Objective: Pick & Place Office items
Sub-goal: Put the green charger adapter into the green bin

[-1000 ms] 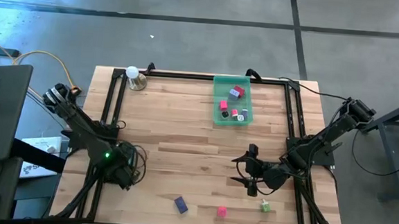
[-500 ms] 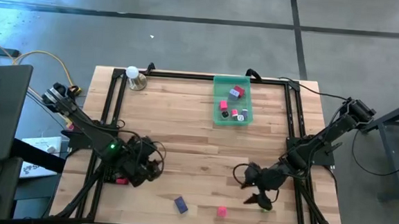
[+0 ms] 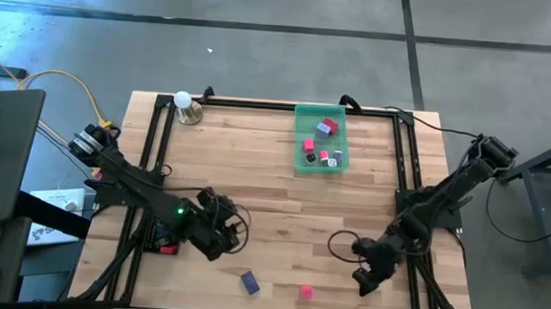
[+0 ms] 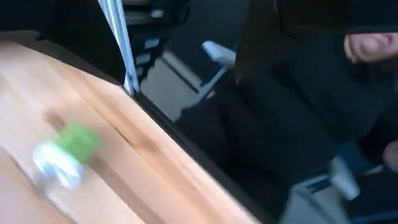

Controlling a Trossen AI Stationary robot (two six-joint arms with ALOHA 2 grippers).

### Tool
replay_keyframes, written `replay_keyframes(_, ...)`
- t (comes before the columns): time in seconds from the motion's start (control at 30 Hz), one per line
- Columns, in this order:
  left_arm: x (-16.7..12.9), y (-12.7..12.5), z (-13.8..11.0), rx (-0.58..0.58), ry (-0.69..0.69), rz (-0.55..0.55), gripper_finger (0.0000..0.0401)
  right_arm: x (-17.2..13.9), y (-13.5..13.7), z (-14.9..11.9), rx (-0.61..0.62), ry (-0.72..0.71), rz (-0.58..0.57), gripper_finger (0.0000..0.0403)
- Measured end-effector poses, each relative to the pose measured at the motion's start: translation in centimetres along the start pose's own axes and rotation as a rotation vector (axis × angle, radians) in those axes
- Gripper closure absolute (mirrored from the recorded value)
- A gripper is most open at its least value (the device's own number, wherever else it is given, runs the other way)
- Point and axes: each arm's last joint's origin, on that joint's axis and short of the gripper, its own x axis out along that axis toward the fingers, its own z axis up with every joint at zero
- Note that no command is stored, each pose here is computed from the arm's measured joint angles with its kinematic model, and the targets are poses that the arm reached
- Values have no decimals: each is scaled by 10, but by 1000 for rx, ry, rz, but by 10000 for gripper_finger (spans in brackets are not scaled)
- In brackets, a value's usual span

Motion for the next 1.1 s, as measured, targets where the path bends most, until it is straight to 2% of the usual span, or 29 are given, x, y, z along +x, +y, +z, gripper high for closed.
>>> replay_keyframes(0.13,7,-11,-1,73,-28,-43,145,4,-10,-11,167,2,-85,112)
replay_keyframes(0.3,14,-21,-7,163,-34,-66,145,7,-26,-21,337,-123,-192,112)
replay_keyframes(0.4,17,-24,-13,189,-26,-61,145,7,-34,-26,389,-207,-229,112)
replay_keyframes(0.57,22,-26,-16,210,-17,-49,145,13,-38,-26,426,-305,-233,112)
replay_keyframes(0.77,22,-30,-14,192,-50,-72,145,37,-45,-18,451,-306,-343,112)
replay_keyframes(1.1,23,-31,-12,206,-62,-80,145,52,-41,-14,379,-335,-288,112)
